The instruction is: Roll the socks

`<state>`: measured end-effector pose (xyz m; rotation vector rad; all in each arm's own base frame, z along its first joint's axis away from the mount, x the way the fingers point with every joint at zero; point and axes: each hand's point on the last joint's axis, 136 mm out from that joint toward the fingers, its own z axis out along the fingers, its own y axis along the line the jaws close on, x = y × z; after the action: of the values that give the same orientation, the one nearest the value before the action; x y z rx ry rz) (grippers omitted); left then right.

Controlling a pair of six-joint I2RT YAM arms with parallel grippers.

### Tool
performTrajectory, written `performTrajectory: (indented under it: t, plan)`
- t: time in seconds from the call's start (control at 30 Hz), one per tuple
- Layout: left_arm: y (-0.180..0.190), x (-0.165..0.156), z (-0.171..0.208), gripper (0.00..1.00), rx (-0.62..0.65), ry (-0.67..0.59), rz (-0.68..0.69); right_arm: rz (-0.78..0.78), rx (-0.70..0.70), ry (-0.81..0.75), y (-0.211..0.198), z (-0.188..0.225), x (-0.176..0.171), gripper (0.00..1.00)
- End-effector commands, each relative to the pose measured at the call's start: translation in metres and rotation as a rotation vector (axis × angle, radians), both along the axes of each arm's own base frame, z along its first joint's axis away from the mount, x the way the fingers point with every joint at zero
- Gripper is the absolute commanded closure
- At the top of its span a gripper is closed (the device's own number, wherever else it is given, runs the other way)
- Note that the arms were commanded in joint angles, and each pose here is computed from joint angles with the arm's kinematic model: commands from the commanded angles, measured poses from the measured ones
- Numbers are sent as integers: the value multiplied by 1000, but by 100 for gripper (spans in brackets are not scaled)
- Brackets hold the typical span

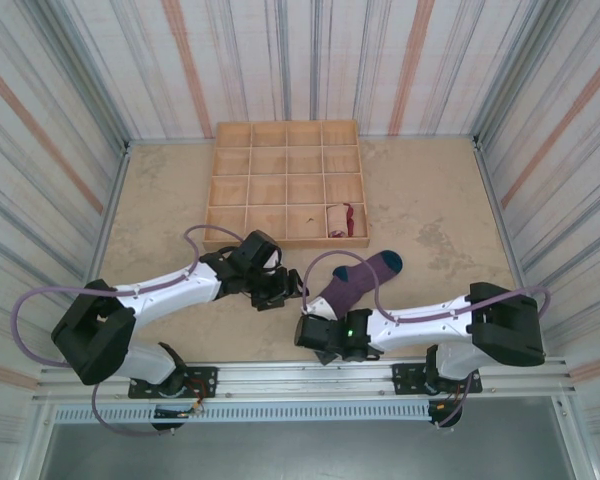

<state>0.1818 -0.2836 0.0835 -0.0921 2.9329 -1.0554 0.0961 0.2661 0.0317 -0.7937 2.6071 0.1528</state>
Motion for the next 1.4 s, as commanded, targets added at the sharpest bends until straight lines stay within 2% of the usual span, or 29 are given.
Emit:
performTrajectory:
  t: [0.0, 0.17, 0.37, 0.7, 0.87, 1.37]
  plan:
    - [5, 2, 6, 21, 13, -15, 8, -22, -6, -56, 4, 10, 9, 79]
    - [5, 1, 5, 21, 14, -13, 5, -5, 30, -45, 12, 14, 7, 85]
    - [5, 1, 4, 22, 13, -13, 4, -16, 39, -23, 10, 13, 9, 100]
    - [6, -1, -3, 29, 23, -5, -11, -55, 140, 90, 5, 26, 15, 100]
    - [3, -1, -7, 35, 22, -4, -11, -95, 163, 157, -3, 20, 19, 100]
    - [-7, -13, -30, 42, 92, -8, -43, -180, 243, 303, -4, -2, 31, 100]
